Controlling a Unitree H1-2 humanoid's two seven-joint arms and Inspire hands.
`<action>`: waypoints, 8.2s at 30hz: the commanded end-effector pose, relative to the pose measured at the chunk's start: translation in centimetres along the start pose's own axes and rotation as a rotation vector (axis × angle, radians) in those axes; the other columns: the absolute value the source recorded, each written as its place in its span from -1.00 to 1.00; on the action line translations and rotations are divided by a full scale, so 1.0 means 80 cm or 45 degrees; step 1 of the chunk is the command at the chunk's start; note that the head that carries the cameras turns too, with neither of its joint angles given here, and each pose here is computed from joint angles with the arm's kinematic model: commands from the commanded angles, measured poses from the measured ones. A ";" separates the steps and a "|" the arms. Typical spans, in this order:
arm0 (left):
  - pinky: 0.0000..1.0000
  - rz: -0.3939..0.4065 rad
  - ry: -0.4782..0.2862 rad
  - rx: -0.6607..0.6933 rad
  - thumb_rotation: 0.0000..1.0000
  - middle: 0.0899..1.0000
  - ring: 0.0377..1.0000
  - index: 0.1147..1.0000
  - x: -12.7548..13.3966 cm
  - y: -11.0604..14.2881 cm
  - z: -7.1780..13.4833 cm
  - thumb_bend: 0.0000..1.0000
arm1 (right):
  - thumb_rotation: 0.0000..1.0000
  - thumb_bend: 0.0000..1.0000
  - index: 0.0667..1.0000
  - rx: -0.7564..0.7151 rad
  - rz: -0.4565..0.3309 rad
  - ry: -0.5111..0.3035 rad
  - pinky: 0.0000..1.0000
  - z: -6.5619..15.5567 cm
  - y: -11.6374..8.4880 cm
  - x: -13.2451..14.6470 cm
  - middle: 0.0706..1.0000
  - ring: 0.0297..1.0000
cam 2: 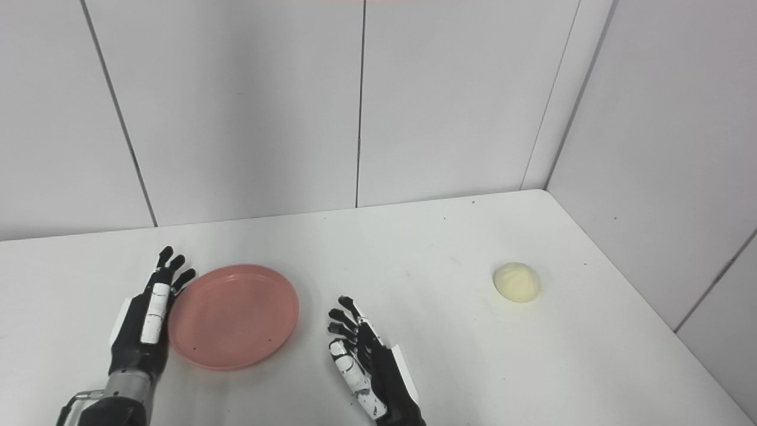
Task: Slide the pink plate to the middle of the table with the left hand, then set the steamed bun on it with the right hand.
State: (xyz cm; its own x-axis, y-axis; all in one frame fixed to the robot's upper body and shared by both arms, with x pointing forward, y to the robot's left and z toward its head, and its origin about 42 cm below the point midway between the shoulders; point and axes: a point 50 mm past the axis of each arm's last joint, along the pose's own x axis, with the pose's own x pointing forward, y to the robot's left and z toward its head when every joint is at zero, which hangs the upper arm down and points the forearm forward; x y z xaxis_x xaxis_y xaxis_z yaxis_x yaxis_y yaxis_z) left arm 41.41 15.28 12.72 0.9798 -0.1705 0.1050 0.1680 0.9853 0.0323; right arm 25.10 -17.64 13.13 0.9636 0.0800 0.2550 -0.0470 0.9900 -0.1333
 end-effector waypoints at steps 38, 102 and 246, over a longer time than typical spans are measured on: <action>0.75 -0.070 -0.045 0.072 0.86 0.92 0.79 1.00 0.008 0.004 -0.012 0.71 | -0.08 0.93 0.65 -1.285 -0.033 0.054 0.34 0.192 -0.255 0.111 0.70 0.59; 0.76 -0.102 -0.040 0.098 0.86 0.93 0.72 1.00 0.003 -0.004 -0.007 0.66 | -0.23 0.85 0.60 -1.347 -0.116 0.501 0.71 0.048 -0.353 0.147 0.74 0.82; 0.83 -0.188 0.016 0.055 0.75 0.97 0.80 1.00 0.000 -0.028 -0.009 0.63 | -0.58 1.00 0.58 -1.756 0.398 0.828 0.42 0.180 -0.323 0.240 0.77 0.69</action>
State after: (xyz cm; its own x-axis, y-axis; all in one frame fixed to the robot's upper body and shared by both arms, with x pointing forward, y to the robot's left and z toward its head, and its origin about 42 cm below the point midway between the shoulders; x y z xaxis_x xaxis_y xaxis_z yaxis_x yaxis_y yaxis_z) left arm 41.62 13.45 12.70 0.9478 -0.3024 0.1015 0.2932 0.9512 0.0963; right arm 40.58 -39.69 32.82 0.9031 -0.1360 -0.4074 -0.4030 0.0595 -0.9133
